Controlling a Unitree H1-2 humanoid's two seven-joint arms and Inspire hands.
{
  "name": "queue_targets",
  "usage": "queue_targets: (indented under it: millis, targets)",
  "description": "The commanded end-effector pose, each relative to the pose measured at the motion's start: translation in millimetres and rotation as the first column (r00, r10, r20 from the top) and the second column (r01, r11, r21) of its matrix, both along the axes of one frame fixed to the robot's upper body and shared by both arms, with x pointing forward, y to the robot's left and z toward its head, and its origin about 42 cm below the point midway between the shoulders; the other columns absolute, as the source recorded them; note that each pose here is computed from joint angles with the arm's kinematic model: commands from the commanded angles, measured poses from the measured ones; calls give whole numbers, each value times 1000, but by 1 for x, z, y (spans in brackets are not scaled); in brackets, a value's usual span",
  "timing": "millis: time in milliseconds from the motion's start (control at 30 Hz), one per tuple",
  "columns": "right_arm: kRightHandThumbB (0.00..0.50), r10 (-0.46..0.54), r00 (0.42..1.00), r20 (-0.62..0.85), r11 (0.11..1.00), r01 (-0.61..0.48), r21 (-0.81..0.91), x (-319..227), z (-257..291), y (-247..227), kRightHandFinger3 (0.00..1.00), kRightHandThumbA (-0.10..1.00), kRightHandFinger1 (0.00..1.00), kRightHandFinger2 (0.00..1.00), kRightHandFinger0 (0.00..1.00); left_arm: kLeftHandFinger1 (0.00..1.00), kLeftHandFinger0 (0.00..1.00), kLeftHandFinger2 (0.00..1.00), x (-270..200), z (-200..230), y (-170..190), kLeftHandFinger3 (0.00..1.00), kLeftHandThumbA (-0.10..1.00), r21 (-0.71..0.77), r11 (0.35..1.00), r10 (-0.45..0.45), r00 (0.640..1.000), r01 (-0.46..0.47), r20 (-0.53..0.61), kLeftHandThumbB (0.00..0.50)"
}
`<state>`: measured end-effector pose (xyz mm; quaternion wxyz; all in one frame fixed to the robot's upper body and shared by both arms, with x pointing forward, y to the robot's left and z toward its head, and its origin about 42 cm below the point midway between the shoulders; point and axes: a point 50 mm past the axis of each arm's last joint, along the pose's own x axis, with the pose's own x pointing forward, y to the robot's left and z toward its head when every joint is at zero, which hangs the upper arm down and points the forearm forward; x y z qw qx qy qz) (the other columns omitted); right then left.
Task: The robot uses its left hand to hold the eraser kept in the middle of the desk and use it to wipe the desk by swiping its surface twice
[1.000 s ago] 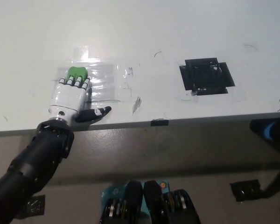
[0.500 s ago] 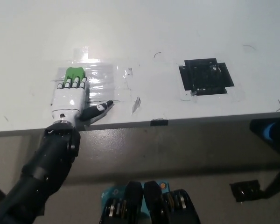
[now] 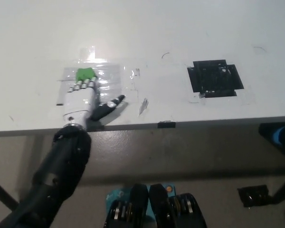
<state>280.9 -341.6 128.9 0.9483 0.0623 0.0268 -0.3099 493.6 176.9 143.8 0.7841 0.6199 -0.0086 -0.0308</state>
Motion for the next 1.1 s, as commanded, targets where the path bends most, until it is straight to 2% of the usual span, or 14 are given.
queue_targets:
  millis: [0,33,67,167,233,333,467,533,667,800,1000,1067]
  targets:
    - [1,14,998,66,999,-11,-38,15,25,3,1000,1000,1000,1000,1000,1000,1000,1000,-51,-86,-61,1000,1000,50,982,-148,907,182,-394,408]
    - [0,17,997,72,999,-14,-44,16,26,3,1000,1000,1000,1000,1000,1000,1000,1000,-53,-86,-70,1000,1000,85,972,-170,906,219,-387,398]
    - [0,23,997,76,999,-19,-47,17,28,3,1000,1000,1000,1000,1000,1000,1000,1000,-55,-85,-86,1000,1000,163,943,-206,893,291,-400,433]
    - [7,28,996,83,998,-23,-61,19,30,4,1000,1000,1000,1000,1000,1000,1000,1000,-58,-87,-99,1000,1000,306,876,-231,881,372,-413,499]
    - [8,27,996,86,998,-22,-59,21,32,4,1000,1000,1000,1000,1000,1000,1000,1000,-59,-89,-100,1000,1000,349,857,-229,886,381,-403,500]
    - [3,30,993,111,998,-23,-63,27,36,6,1000,1000,1000,1000,1000,1000,1000,1000,-55,-89,-105,1000,1000,460,782,-219,876,421,-430,494]
    - [0,35,993,116,998,-28,-59,28,38,11,1000,1000,1000,1000,1000,1000,1000,1000,-55,-91,-105,1000,1000,512,746,-214,882,425,-420,500]
    - [4,23,991,134,999,-16,-52,30,37,11,1000,1000,1000,1000,1000,1000,1000,1000,-56,-94,-107,1000,1000,555,718,-203,889,421,-411,478]
    - [10,4,989,149,999,1,-35,30,39,12,1000,1000,1000,1000,1000,1000,1000,1000,-57,-94,-119,1000,1000,553,711,-210,882,434,-422,439]
    - [5,14,988,151,999,-9,-36,31,40,12,1000,1000,1000,1000,1000,1000,1000,1000,-58,-90,-133,1000,1000,548,711,-222,881,440,-418,439]
    - [0,18,987,157,999,-13,-29,31,40,11,1000,1000,1000,1000,1000,1000,1000,1000,-60,-75,-175,1000,1000,484,734,-282,862,476,-421,426]
    - [1,31,987,157,999,-27,-32,32,41,12,1000,1000,1000,1000,1000,1000,1000,1000,-62,-70,-186,1000,1000,464,739,-299,855,488,-423,441]
